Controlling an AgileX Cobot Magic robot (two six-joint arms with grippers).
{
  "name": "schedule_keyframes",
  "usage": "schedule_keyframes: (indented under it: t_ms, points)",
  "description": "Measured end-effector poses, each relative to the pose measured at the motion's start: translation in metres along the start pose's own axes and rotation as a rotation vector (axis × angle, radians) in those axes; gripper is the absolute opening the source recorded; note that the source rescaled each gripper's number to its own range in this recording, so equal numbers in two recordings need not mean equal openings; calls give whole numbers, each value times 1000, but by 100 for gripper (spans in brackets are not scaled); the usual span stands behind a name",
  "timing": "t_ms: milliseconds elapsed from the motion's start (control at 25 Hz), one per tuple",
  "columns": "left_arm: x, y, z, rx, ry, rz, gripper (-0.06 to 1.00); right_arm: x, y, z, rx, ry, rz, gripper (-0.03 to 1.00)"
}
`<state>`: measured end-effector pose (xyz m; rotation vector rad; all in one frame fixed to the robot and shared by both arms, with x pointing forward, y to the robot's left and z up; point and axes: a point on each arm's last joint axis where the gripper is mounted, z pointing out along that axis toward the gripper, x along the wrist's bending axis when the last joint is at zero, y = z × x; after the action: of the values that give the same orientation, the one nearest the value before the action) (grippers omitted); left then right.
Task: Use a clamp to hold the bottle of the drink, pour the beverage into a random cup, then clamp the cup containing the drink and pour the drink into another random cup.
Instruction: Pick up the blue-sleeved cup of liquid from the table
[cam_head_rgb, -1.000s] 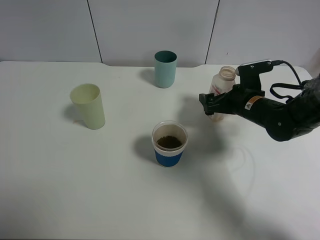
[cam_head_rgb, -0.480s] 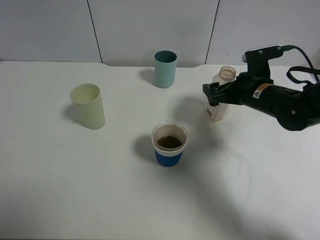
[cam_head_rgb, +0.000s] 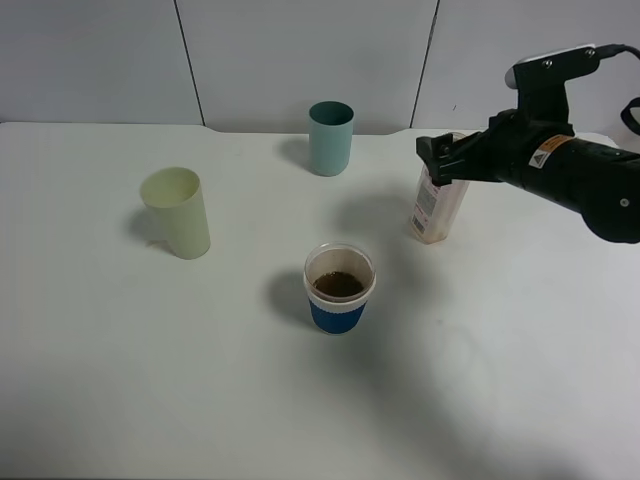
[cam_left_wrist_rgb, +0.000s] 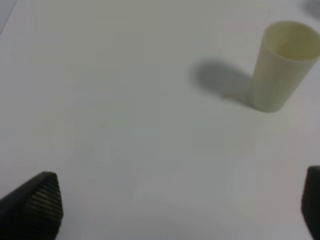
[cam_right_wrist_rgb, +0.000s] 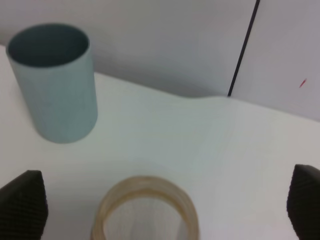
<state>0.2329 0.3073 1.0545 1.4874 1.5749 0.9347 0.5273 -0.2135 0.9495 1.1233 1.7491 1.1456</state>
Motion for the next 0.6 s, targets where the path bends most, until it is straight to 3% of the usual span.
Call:
schedule_keyframes:
  t_ms: [360,600]
  points:
    - [0,0,0,0,0,0,89,-6,35,-34,-15,-30,11,92]
    - [0,0,0,0,0,0,89,-9,61,-69,-53,-35,16,99]
